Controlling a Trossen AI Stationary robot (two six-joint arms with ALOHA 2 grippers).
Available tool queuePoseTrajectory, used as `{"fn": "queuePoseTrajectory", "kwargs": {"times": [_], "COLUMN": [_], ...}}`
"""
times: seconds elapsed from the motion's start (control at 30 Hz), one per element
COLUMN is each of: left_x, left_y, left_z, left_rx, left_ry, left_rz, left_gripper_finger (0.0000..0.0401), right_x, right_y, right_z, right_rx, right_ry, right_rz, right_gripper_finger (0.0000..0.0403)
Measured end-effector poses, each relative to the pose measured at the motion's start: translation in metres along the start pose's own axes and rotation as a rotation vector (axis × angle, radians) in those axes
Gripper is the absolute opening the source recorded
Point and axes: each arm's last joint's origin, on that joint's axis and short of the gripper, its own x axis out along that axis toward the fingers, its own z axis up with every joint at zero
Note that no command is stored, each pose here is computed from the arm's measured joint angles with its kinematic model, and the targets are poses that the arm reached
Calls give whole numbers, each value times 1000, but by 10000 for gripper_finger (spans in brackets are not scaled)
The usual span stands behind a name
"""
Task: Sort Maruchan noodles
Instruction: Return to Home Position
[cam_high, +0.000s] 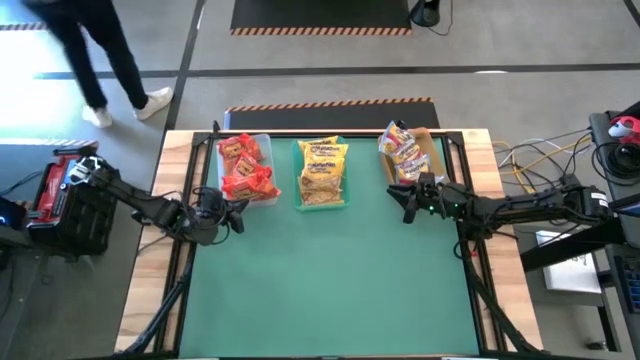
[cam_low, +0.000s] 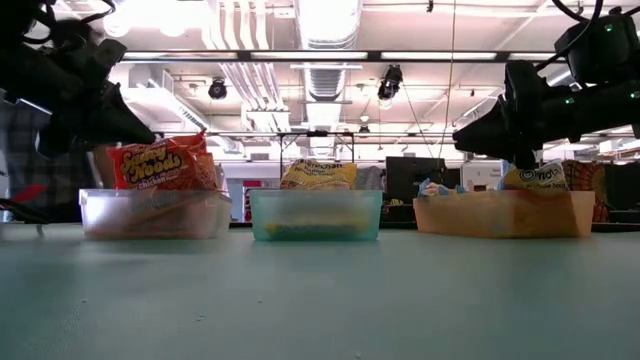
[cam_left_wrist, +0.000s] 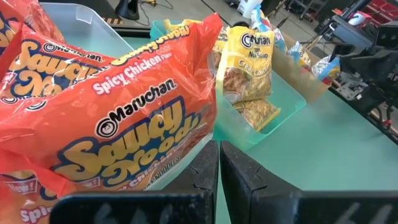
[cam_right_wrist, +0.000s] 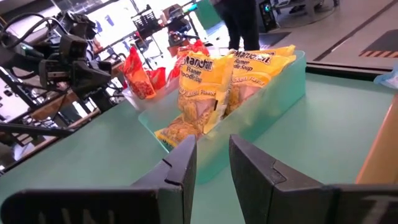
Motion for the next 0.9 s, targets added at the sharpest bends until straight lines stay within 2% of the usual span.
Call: {"fn": "queuePoseTrajectory", "kwargs": {"times": [0.37, 0.57, 0.7, 0.9], "left_x": [0, 0, 0, 0], "left_y": [2, 2, 2, 3], "left_z": [-1, -1, -1, -1], "left_rx": [27, 27, 27, 35], "left_ry": [7, 8, 8, 10], "left_rz": [15, 15, 15, 19], "left_gripper_finger": [0, 0, 0, 0], "right_x": [0, -10, -18, -38], "right_y": [0, 2, 4, 9], "right_z": [0, 8, 15, 34], "right_rx": [-4, 5, 14, 52], "right_ry": [0, -44, -92, -282], "right_rz": [0, 21, 43, 134], "right_gripper_finger": [84, 84, 84, 84]}}
